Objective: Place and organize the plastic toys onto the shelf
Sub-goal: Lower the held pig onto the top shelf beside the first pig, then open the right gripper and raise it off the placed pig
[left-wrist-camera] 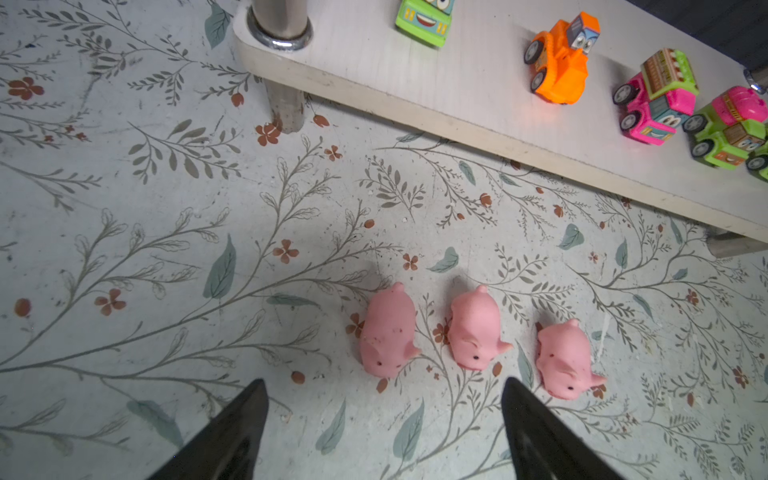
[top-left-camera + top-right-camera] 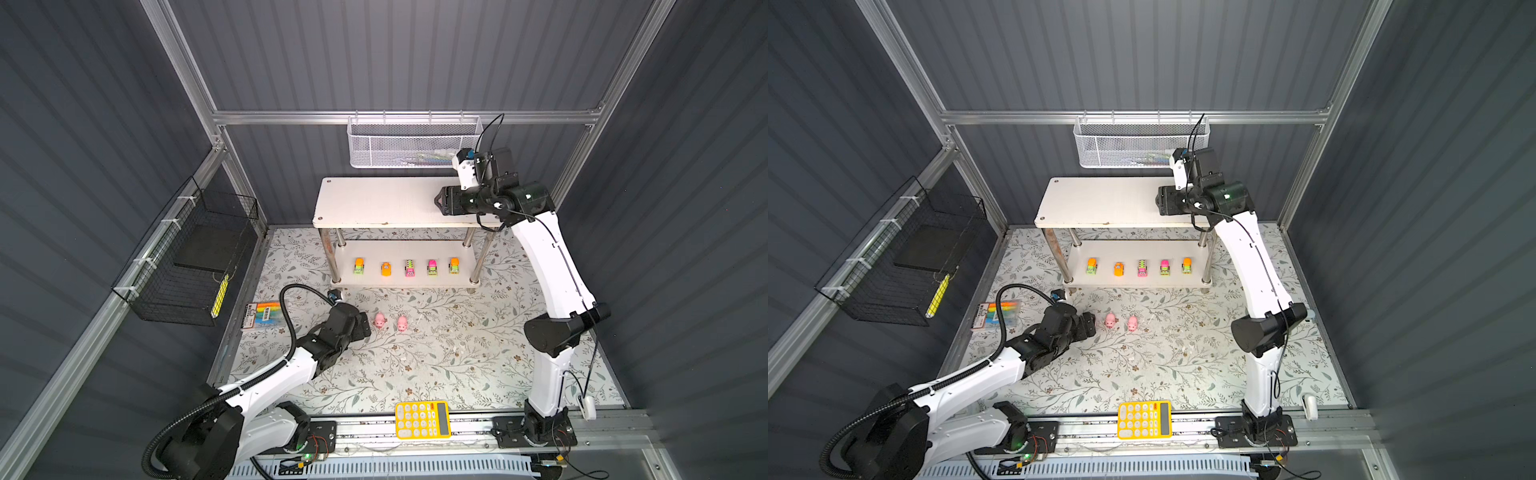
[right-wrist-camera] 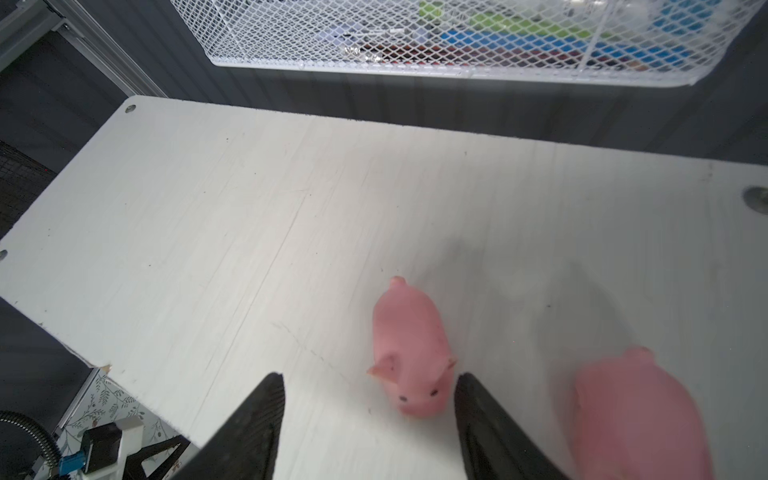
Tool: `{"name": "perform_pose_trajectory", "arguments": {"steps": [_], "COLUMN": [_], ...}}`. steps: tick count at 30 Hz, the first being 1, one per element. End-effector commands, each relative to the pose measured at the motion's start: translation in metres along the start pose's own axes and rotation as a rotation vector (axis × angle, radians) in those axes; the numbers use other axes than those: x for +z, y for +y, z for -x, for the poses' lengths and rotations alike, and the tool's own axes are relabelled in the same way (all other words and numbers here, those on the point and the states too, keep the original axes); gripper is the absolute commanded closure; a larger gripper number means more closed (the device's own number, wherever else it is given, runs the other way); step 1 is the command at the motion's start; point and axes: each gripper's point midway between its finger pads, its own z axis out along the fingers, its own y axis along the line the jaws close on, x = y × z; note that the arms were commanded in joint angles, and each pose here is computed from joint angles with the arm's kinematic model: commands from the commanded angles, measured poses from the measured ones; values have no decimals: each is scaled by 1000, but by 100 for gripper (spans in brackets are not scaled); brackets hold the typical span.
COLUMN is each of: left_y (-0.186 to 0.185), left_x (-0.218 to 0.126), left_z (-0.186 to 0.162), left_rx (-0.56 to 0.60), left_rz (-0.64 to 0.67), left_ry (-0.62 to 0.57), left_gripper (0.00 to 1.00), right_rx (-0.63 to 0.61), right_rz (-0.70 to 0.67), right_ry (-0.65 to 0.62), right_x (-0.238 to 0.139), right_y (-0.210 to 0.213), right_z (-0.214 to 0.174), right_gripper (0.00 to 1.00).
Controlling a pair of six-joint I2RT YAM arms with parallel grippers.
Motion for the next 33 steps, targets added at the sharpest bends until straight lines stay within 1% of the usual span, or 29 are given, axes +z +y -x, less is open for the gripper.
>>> {"name": "perform_pose_trajectory", "arguments": {"steps": [1,17,33], "left_y": [4,4,4], "left_x": [-2,-2,1], "left_z": [-1,-3,-4], "left_rx": [-18,-22,-27], "left_rz": [0,-2,-5], "left_ry": [-2,-3,0], "left_gripper": [12,12,12], "right_rx": [10,18,18], "right_rz": [12,45,77], "right_ry": [0,16,-4], "right_x": [0,2,-4], "right_y": [0,10,17], "right_z": [0,-5,-1], "right_gripper": [33,33,32]}}
